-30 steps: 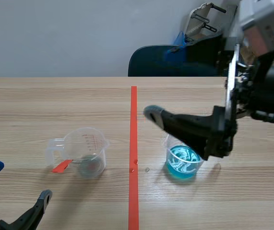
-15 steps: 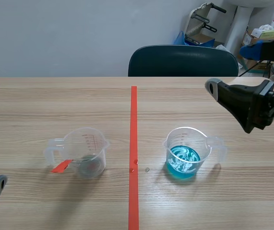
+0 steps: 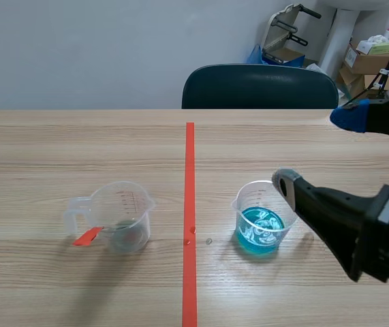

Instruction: Do the redox reaction experiment

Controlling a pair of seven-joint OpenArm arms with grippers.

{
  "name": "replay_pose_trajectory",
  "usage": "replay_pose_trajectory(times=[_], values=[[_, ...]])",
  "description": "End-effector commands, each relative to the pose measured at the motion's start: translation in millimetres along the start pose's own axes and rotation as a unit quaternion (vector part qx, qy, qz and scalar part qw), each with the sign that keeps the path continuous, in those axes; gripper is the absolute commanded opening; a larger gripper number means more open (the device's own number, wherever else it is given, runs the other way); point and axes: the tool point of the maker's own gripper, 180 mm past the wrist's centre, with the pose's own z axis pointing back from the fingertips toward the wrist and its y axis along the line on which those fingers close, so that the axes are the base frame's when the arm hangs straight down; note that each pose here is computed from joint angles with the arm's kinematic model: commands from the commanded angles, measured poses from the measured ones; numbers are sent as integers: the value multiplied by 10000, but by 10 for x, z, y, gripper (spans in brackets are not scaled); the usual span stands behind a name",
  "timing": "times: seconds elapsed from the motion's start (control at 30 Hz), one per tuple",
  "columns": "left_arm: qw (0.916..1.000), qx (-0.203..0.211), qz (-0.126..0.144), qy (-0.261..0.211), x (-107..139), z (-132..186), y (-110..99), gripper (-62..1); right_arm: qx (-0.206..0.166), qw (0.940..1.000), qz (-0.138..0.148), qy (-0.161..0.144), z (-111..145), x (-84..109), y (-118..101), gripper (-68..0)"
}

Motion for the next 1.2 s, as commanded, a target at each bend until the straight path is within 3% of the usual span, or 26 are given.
replay_pose_trajectory(times=[0.0,0.13,0.37,0.5,1.17], values=[[9998,-33,-32,-179,141,-23,-29,14,-12,10000,-12,-17,34,16,-15,4],[9996,-74,-72,-252,268,-48,-73,14,113,9998,-151,74,71,-11,126,4],[9990,73,-239,-364,453,-43,-56,14,103,9999,-111,79,71,-3,118,4],[9988,109,-364,-323,455,-44,-49,14,110,9998,-78,116,71,-16,120,4],[9987,111,-359,-348,463,-42,-49,14,112,9998,-63,180,72,-39,121,4]])
